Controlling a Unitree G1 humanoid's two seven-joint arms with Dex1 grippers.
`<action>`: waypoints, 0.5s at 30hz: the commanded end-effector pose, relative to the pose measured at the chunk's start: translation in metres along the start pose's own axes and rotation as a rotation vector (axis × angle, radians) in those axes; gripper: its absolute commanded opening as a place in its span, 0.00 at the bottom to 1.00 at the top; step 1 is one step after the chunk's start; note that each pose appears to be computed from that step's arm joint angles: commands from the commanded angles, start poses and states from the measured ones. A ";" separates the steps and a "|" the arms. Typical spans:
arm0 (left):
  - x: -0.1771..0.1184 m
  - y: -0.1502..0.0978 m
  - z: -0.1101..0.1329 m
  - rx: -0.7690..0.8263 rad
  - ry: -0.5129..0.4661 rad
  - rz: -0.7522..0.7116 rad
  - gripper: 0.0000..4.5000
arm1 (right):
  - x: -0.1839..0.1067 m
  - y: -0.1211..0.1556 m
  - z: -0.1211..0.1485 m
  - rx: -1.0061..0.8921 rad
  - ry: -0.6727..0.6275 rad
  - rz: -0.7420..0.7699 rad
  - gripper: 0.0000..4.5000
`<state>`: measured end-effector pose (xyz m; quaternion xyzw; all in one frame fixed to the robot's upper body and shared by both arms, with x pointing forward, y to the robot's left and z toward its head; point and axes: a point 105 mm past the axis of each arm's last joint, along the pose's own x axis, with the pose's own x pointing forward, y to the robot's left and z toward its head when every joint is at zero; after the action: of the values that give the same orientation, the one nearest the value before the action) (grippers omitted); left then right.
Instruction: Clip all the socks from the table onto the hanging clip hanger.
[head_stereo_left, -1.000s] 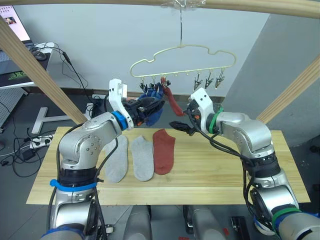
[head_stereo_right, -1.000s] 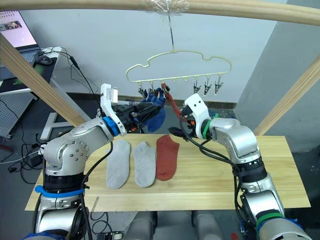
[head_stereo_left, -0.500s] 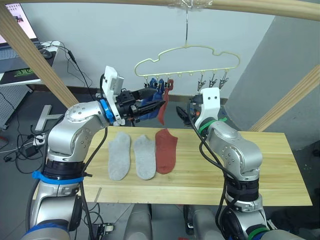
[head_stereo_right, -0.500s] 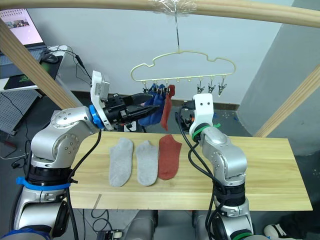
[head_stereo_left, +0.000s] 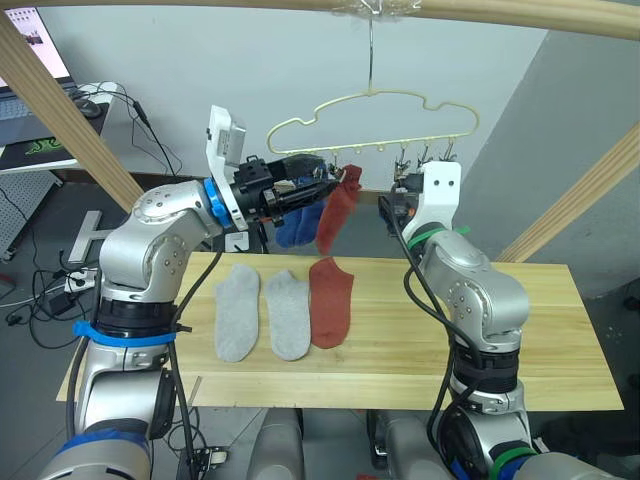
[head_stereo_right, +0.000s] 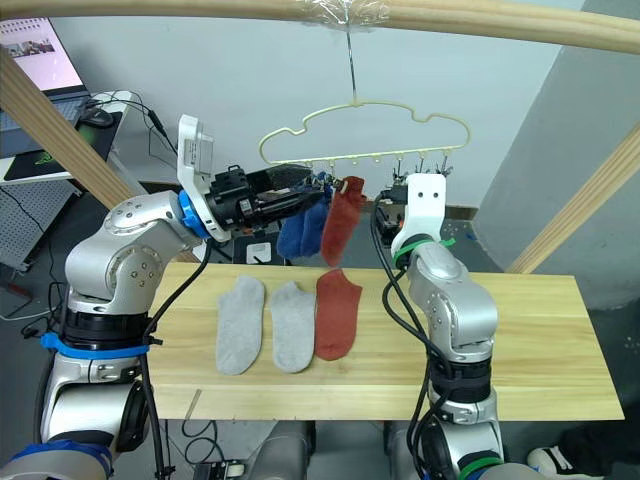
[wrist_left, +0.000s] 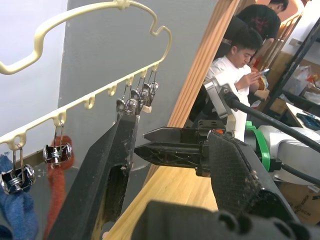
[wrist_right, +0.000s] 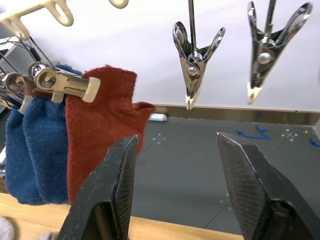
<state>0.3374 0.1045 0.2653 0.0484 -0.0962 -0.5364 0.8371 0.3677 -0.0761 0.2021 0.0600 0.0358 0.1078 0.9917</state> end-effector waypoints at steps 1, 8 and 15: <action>0.001 -0.004 0.011 0.053 -0.033 -0.004 0.56 | 0.000 0.000 0.018 -0.013 -0.074 -0.006 0.58; 0.001 -0.003 0.009 0.065 -0.026 0.004 0.56 | 0.011 -0.002 0.022 -0.021 -0.087 -0.011 0.58; -0.001 0.000 0.010 0.078 -0.022 0.023 0.56 | 0.020 -0.005 0.027 -0.030 -0.102 -0.017 0.54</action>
<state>0.3398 0.1048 0.2642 0.0613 -0.1012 -0.5259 0.8423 0.3908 -0.0768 0.2118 0.0467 0.0149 0.0994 0.9938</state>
